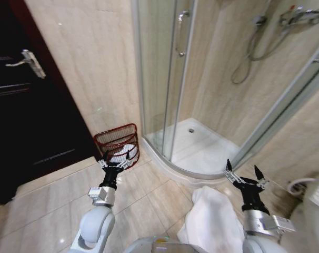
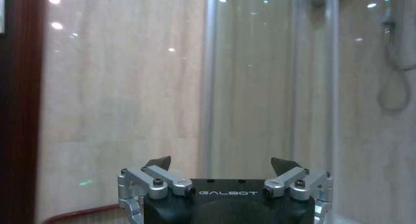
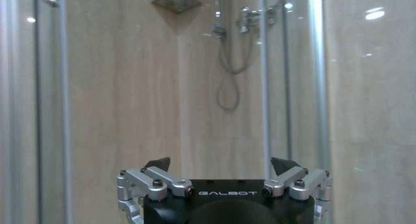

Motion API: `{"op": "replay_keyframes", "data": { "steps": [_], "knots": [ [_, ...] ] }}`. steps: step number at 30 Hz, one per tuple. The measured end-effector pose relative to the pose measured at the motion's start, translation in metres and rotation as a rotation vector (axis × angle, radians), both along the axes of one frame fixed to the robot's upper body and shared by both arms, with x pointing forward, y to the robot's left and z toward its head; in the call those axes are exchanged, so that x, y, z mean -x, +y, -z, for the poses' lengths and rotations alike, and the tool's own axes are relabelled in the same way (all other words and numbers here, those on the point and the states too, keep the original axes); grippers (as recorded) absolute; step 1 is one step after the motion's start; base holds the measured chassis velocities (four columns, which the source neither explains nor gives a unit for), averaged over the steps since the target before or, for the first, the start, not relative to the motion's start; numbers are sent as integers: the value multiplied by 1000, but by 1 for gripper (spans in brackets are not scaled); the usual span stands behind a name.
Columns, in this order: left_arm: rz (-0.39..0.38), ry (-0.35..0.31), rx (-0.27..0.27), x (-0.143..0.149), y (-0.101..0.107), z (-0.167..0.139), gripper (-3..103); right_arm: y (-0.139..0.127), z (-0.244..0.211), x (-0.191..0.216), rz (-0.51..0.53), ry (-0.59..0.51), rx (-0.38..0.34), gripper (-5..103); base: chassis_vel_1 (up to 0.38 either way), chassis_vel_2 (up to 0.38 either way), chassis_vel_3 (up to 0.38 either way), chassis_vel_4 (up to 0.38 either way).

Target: Discard the used towel into the hamper.

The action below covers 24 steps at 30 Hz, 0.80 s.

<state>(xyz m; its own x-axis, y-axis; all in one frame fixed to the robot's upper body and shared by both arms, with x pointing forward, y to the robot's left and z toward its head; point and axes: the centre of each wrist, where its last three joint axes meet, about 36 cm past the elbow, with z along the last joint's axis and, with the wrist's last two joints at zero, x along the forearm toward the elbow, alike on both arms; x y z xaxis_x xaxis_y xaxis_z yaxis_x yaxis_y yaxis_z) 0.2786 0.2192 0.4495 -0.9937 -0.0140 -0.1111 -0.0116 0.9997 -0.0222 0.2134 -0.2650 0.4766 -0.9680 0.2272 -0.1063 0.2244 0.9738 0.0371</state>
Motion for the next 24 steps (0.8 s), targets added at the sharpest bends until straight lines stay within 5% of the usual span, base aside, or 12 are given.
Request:
{"op": "replay_keyframes", "data": {
  "steps": [24],
  "knots": [
    [-11, -5, 24, 2, -6, 0, 100, -2, 4, 5, 5, 12, 21, 100, -53, -59, 21, 21]
  ]
}}
